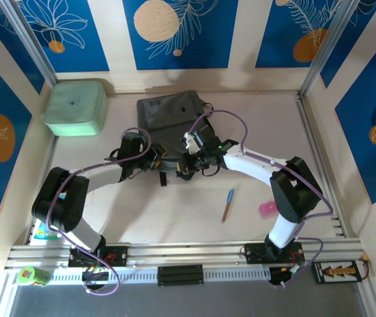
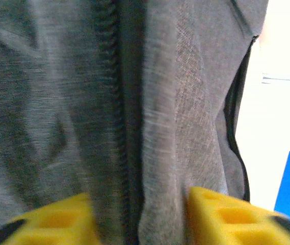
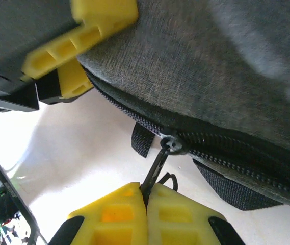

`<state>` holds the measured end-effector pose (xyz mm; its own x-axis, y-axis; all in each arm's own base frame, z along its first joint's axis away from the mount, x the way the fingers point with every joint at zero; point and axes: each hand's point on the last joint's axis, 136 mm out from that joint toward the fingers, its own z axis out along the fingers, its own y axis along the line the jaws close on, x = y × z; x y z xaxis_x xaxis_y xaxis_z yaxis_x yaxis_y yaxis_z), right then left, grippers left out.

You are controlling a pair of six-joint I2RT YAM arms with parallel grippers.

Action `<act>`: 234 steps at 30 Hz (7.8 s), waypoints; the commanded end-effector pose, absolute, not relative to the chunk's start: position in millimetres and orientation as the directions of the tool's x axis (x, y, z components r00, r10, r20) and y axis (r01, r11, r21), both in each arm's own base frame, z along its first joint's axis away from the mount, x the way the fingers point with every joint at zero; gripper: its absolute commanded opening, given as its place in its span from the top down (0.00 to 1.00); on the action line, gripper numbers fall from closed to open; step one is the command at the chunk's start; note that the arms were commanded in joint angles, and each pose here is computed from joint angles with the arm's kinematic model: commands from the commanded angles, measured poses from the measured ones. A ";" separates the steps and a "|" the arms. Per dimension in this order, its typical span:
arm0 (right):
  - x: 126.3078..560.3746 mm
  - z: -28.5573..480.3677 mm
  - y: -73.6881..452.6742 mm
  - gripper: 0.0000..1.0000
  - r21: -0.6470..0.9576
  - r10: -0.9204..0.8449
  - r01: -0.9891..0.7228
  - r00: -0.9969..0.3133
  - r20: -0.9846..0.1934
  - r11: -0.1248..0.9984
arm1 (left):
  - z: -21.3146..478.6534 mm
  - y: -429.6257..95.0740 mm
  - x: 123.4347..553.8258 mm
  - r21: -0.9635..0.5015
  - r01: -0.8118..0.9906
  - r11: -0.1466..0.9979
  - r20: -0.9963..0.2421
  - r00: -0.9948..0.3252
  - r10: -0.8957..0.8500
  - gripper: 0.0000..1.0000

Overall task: Pack the student bag
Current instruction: Zip the student bag at the center of the table.

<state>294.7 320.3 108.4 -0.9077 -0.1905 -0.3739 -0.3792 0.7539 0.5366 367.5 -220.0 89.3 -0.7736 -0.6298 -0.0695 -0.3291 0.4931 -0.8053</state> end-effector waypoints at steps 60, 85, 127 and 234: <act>329.8 99.3 212.5 1.00 0.302 0.197 0.112 -0.943 -0.269 0.947 | 78.7 -206.9 396.4 -0.791 -0.355 0.498 -0.122 -0.706 -0.698 1.00; 349.8 107.7 189.6 0.73 0.360 0.085 -0.041 -0.941 -0.327 0.932 | 87.5 -211.5 396.5 -0.813 -0.297 0.501 -0.118 -0.759 -0.640 1.00; 388.9 73.8 168.0 1.00 0.137 -0.192 -0.288 -0.857 -0.478 0.948 | 93.7 -201.5 403.2 -0.796 -0.254 0.550 -0.133 -0.812 -0.568 1.00; 302.3 64.2 314.0 0.88 0.506 -0.301 -0.447 -0.888 -0.347 0.738 | 76.4 -138.3 339.5 -0.637 -0.385 0.668 -0.187 -0.763 -0.619 0.93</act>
